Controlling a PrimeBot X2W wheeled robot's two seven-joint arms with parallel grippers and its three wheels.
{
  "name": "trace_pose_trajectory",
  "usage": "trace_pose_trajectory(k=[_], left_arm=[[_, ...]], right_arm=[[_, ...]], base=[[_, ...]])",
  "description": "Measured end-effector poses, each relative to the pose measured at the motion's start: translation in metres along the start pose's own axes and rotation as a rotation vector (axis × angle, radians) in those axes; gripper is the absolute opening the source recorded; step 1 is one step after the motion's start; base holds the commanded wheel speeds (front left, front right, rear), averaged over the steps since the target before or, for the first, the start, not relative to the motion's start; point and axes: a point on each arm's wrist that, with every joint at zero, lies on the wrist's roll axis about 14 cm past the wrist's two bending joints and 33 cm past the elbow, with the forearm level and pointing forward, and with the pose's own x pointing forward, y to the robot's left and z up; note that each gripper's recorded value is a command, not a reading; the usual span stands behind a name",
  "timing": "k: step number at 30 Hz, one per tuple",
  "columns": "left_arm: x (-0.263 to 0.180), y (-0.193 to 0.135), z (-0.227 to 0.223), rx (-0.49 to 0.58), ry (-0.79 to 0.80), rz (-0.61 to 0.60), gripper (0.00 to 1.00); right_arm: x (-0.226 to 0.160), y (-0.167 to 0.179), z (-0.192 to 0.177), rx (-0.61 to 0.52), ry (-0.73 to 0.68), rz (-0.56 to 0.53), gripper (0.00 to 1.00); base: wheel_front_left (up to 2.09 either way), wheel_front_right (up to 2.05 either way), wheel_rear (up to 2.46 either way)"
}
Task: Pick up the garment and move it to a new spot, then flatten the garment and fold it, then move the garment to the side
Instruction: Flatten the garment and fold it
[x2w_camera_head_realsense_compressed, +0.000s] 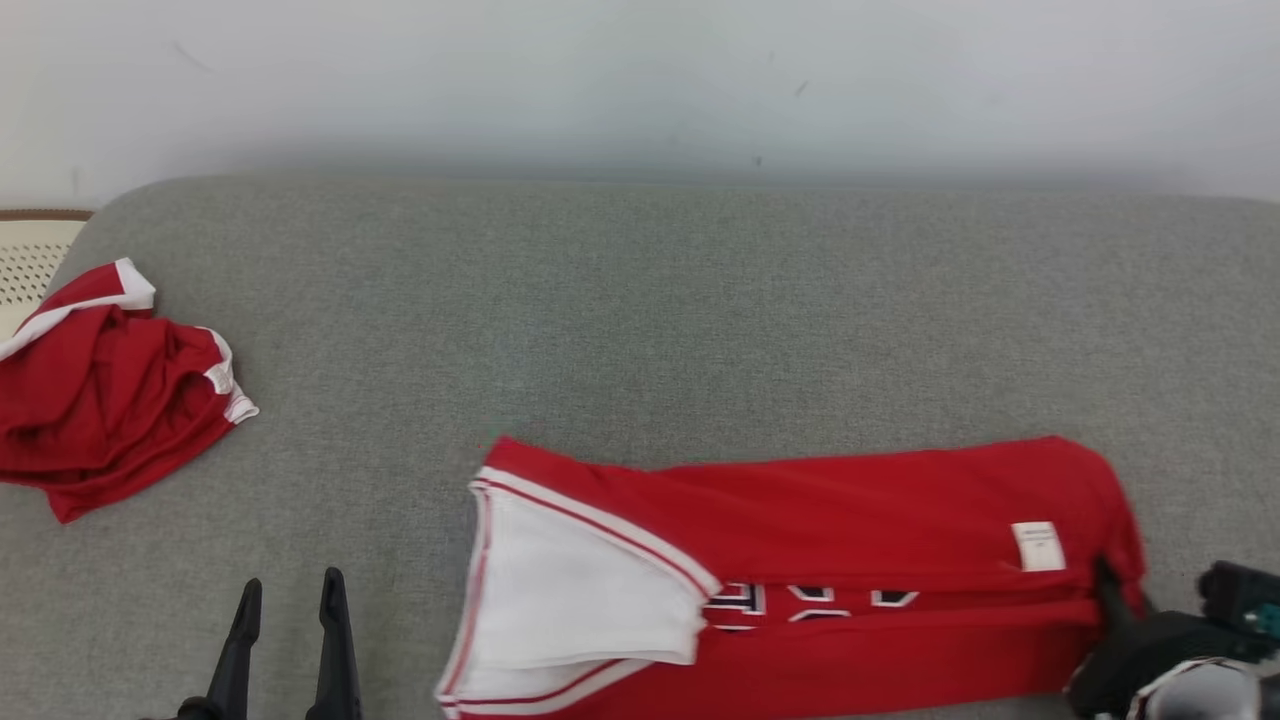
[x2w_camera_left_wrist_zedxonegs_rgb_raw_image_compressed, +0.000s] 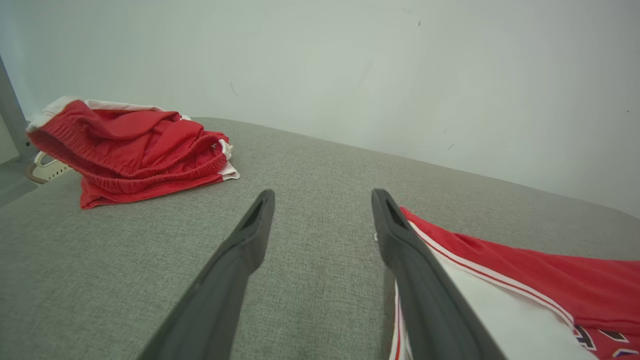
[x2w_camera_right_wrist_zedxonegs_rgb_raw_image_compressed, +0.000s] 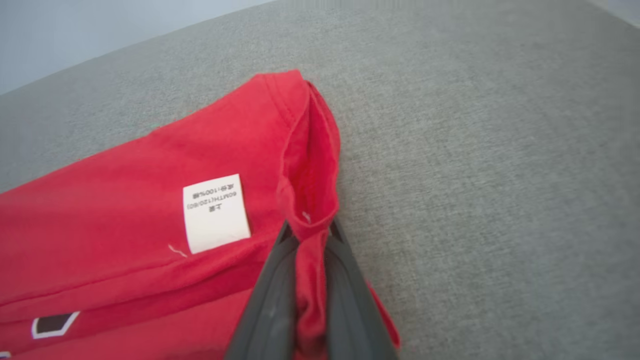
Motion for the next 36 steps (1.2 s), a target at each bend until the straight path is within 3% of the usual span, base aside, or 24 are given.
trace_pose_trajectory(k=[7,12,23,28,36], left_arm=[[-0.001,-0.006,-0.005,-0.006,0.012,-0.009,1.0],[-0.001,-0.008,-0.004,-0.014,0.007,-0.015,1.0],[-0.007,-0.017,-0.001,-0.026,0.001,-0.037,1.0],[-0.01,-0.014,0.004,-0.027,-0.009,-0.028,1.0],[-0.017,-0.004,0.009,-0.024,-0.02,-0.001,1.0]], right_arm=[[-0.012,-0.06,0.023,-0.053,-0.04,-0.126,0.0],[-0.016,-0.058,0.041,-0.042,-0.077,-0.115,0.0],[-0.033,0.029,0.076,0.063,-0.164,0.12,0.0],[-0.05,0.09,0.082,0.112,-0.176,0.28,0.0],[-0.071,0.159,0.085,0.138,-0.171,0.463,0.0]], base=[[0.0,0.0,0.0],[0.0,0.0,0.0],[0.0,0.0,0.0],[0.0,0.0,0.0],[0.0,0.0,0.0]])
